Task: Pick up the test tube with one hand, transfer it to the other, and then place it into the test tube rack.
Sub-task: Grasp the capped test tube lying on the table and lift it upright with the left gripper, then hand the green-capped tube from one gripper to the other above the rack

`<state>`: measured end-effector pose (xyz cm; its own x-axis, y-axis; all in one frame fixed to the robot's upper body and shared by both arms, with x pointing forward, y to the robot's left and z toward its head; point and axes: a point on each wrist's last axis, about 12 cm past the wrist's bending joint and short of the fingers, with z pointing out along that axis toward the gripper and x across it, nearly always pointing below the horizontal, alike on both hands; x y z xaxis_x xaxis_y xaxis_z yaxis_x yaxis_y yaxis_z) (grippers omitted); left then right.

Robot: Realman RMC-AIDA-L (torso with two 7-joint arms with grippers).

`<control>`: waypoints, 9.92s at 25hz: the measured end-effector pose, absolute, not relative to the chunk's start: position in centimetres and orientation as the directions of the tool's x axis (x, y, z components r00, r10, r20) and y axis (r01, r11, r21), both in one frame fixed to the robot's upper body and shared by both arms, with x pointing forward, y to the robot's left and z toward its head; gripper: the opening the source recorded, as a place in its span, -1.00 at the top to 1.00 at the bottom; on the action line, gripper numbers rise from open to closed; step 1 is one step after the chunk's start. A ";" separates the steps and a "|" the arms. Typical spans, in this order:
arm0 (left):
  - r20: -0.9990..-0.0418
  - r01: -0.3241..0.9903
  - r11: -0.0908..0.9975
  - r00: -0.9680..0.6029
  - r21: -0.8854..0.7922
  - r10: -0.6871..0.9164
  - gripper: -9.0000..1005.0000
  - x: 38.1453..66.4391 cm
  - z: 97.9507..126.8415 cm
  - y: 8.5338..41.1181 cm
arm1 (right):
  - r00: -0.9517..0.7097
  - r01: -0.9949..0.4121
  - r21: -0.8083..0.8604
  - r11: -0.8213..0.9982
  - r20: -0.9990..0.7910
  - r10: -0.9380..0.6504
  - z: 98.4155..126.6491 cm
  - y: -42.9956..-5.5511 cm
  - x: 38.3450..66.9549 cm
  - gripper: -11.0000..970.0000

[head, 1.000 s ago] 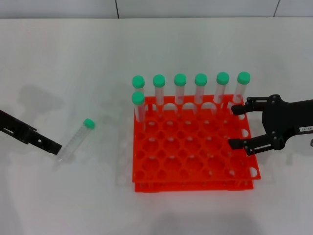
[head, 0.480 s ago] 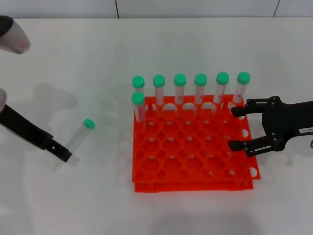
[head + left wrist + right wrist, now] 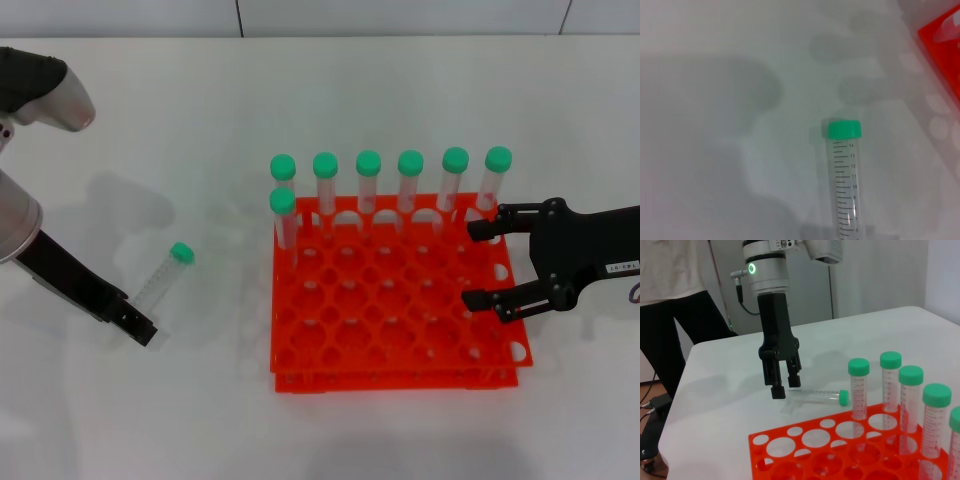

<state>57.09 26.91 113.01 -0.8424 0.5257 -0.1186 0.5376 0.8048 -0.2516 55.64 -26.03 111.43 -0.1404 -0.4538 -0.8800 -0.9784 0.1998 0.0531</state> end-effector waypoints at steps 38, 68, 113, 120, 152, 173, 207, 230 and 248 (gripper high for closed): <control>-0.059 0.530 0.826 -0.846 -0.194 0.529 0.60 57.6 111.6 25.4 | -0.131 -0.978 0.040 0.204 -0.880 -0.456 111.6 -25.8 56.0 -0.80; -0.912 0.885 0.436 -0.303 -0.161 0.277 0.62 57.1 120.9 24.1 | -0.131 -0.977 0.040 0.209 -0.887 -0.442 111.8 -25.7 56.0 -0.80; -0.863 0.979 0.129 -0.201 -0.159 0.463 0.62 59.1 112.9 18.1 | -0.183 -0.959 0.081 0.273 -0.910 -0.372 111.6 -26.8 55.5 -0.80; -0.867 0.982 0.106 -0.190 -0.159 0.461 0.62 58.7 112.2 17.8 | -0.254 -0.927 0.144 0.346 -0.920 -0.298 112.2 -27.8 55.8 -0.80; -0.873 0.982 0.123 -0.187 -0.146 0.451 0.62 58.8 112.0 17.8 | -0.329 -0.876 0.376 0.303 -0.924 0.196 110.3 -25.0 54.6 -0.79; -0.877 0.982 0.136 -0.180 -0.132 0.446 0.62 59.1 112.2 17.6 | -0.215 -0.883 0.297 0.362 -0.944 0.251 108.7 -23.0 54.4 -0.70; -0.875 0.982 0.141 -0.179 -0.128 0.450 0.62 59.1 112.0 17.6 | -0.194 -0.902 0.275 0.331 -0.947 0.257 108.7 -22.3 54.0 0.12; -0.874 0.986 0.107 -0.166 -0.132 0.456 0.59 58.8 112.0 16.8 | -0.208 -0.896 0.288 0.339 -0.945 0.252 108.5 -22.3 54.1 0.39; -0.848 0.981 0.111 -0.193 -0.158 0.494 0.57 58.8 111.9 16.2 | -0.205 -0.902 0.283 0.327 -0.945 0.253 108.7 -22.1 54.1 0.24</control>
<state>58.84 16.24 111.88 -0.1926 0.4940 -0.8478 0.9811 0.1114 -0.1580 54.08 -22.13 108.65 -0.2048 0.2532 -0.9455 -0.9017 0.3270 0.2829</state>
